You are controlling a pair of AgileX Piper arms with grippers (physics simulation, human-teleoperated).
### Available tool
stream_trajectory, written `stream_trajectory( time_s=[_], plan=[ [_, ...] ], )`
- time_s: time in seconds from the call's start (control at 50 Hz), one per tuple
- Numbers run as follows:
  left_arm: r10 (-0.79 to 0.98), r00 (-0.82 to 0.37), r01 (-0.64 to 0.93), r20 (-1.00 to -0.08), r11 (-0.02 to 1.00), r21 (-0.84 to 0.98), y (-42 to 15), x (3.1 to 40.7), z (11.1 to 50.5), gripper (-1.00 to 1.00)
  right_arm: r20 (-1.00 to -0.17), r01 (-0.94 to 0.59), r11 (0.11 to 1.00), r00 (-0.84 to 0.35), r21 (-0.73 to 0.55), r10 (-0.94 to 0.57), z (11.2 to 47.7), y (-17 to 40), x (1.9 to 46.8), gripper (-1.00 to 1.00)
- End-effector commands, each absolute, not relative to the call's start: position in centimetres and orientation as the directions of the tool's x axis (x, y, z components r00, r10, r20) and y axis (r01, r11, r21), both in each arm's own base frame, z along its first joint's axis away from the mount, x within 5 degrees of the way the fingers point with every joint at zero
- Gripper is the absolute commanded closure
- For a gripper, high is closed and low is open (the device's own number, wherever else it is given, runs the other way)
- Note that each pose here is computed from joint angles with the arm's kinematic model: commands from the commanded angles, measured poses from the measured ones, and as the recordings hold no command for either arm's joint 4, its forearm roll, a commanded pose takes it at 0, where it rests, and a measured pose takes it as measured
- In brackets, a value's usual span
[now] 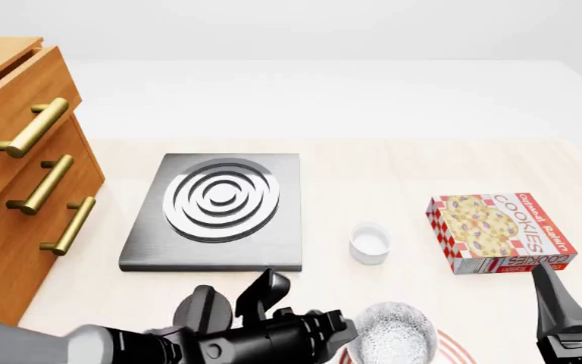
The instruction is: Pick the akita bowl on the wooden cabinet and place it on the plate.
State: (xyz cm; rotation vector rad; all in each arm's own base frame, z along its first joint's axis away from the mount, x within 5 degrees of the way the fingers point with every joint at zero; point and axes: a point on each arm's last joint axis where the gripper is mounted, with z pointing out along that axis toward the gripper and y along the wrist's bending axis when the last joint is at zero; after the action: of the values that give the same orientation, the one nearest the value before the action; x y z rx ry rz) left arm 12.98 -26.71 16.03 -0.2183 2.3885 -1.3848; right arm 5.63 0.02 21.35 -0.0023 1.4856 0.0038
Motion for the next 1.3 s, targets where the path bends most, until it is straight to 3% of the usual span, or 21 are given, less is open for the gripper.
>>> stream_trajectory(
  time_s=[0.02,1.3],
  plan=[
    [-0.306,-0.924,0.051,-0.229,0.495,-0.868,-27.4,12.8,15.6,1.00,-0.996,-0.004,1.000,0.085,0.001,0.001,21.3,0.0,5.6,-1.00],
    [-0.305,-0.931,0.026,-0.201,0.495,-0.869,-28.6,12.8,12.8,1.00,-0.996,-0.005,1.000,0.086,0.000,0.001,21.4,0.0,5.6,-1.00]
  ],
)
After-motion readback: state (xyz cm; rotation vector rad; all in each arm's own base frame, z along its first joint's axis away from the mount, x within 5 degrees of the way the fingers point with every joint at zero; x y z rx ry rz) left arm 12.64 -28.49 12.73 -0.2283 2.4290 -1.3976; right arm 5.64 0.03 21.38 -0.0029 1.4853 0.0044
